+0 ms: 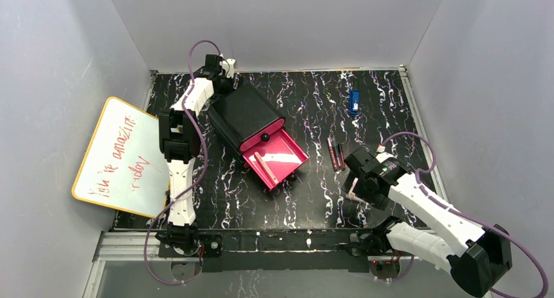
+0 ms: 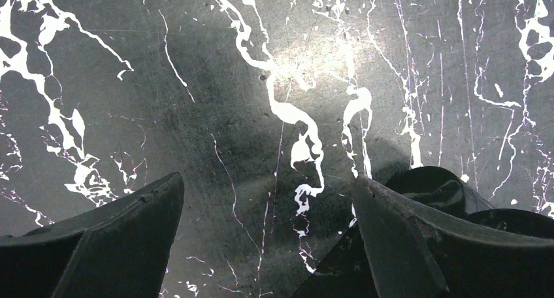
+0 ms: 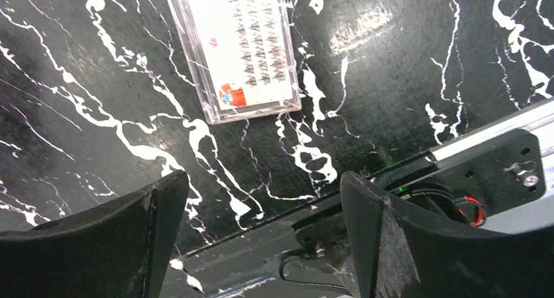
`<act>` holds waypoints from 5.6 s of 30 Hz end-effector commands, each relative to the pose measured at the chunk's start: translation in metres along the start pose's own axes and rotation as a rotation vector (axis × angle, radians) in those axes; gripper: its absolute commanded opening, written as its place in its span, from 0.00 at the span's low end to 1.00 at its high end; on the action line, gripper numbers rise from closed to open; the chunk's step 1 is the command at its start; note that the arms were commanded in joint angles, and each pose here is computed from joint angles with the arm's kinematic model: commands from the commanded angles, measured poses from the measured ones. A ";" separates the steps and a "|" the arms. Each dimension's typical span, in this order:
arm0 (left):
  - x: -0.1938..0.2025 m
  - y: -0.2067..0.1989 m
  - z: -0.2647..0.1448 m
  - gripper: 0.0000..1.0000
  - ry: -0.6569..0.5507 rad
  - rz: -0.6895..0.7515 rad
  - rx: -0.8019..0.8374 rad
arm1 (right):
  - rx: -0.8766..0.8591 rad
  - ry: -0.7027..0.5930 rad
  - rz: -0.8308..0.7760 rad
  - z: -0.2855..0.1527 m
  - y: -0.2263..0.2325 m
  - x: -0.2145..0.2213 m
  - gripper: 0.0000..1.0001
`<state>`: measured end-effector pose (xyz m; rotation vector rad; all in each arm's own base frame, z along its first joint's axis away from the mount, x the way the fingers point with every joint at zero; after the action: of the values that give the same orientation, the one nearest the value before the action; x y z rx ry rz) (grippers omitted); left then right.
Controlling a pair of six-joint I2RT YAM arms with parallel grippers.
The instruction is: Organize the makeup
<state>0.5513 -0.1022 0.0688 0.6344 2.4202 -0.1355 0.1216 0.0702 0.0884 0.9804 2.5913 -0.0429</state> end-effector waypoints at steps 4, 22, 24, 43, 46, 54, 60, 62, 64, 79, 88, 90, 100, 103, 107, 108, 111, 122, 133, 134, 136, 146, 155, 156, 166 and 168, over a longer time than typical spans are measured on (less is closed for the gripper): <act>-0.005 -0.020 -0.001 0.98 -0.002 0.010 0.066 | -0.059 -0.068 0.093 0.017 0.028 -0.010 0.98; -0.001 -0.021 0.005 0.98 0.007 0.010 0.073 | -0.060 0.003 0.160 0.058 0.029 -0.053 0.99; 0.000 -0.020 0.005 0.98 0.009 0.010 0.071 | -0.069 0.022 0.153 0.063 0.031 -0.050 0.99; 0.004 -0.020 0.009 0.98 0.023 0.009 0.068 | -0.049 0.103 0.048 0.090 0.032 -0.035 0.96; 0.005 -0.019 0.010 0.98 0.027 0.009 0.068 | -0.027 0.086 0.037 0.091 0.031 -0.040 0.91; 0.005 -0.019 0.010 0.98 0.026 0.010 0.067 | -0.001 0.072 0.029 0.092 0.029 -0.043 0.80; 0.004 -0.020 0.009 0.98 0.024 0.010 0.069 | 0.005 0.060 0.025 0.090 0.029 -0.048 0.79; 0.005 -0.020 0.009 0.98 0.025 0.010 0.069 | 0.004 0.053 0.020 0.089 0.030 -0.049 0.79; 0.004 -0.020 0.008 0.98 0.024 0.010 0.069 | 0.004 0.047 0.018 0.087 0.030 -0.051 0.79; 0.003 -0.020 0.007 0.98 0.021 0.009 0.070 | -0.062 -0.046 -0.047 0.044 0.061 -0.076 0.78; 0.003 -0.020 0.007 0.98 0.021 0.010 0.069 | -0.047 -0.046 -0.088 0.046 0.068 -0.067 0.78; 0.003 -0.020 0.007 0.98 0.021 0.010 0.071 | -0.049 -0.037 -0.087 0.050 0.068 -0.063 0.78; 0.005 -0.021 0.010 0.98 0.025 0.007 0.077 | -0.033 0.010 -0.095 0.056 0.054 -0.040 0.78; 0.006 -0.021 0.011 0.99 0.027 0.006 0.077 | -0.024 0.035 -0.102 0.062 0.050 -0.023 0.79; 0.005 -0.021 0.011 0.98 0.026 0.007 0.078 | -0.014 0.061 -0.099 0.068 0.047 -0.009 0.80; 0.005 -0.021 0.011 0.99 0.026 0.006 0.078 | -0.013 0.062 -0.099 0.069 0.048 -0.008 0.80; 0.006 -0.021 0.011 0.98 0.028 0.006 0.078 | -0.006 0.057 -0.106 0.071 0.049 -0.009 0.81; 0.006 -0.021 0.011 0.98 0.029 0.007 0.077 | 0.023 0.064 -0.125 0.083 0.046 -0.004 0.82; 0.008 -0.021 0.013 0.98 0.032 0.005 0.077 | 0.034 0.085 -0.138 0.095 0.041 0.006 0.80; 0.008 -0.021 0.013 0.98 0.032 0.006 0.077 | 0.035 0.087 -0.138 0.096 0.042 0.007 0.80; 0.008 -0.021 0.013 0.98 0.033 0.006 0.078 | 0.032 0.091 -0.138 0.097 0.042 0.009 0.80; 0.009 -0.021 0.014 0.98 0.037 0.005 0.078 | 0.027 0.118 -0.140 0.104 0.047 0.025 0.77; 0.010 -0.021 0.014 0.98 0.038 0.005 0.077 | 0.023 0.121 -0.153 0.107 0.051 0.032 0.74; 0.010 -0.021 0.014 0.98 0.038 0.005 0.077 | 0.023 0.121 -0.152 0.107 0.051 0.032 0.74; 0.010 -0.021 0.014 0.98 0.039 0.005 0.079 | 0.026 0.125 -0.162 0.109 0.050 0.035 0.70; 0.009 -0.021 0.014 0.98 0.038 0.005 0.078 | 0.027 0.121 -0.163 0.108 0.050 0.034 0.70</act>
<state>0.5507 -0.1034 0.0521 0.6403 2.4440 -0.1503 0.1955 0.1140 0.0192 0.7453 2.6650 -0.0138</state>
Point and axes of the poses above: each gripper's point midway between its finger pads, its own z axis out along the fingers, its own y axis along the line the jaws close on, x = y × z, the point moved 1 cm from there along -z, back along the fingers, and after that the axes turned 14 degrees about z, right-handed, at the moved point
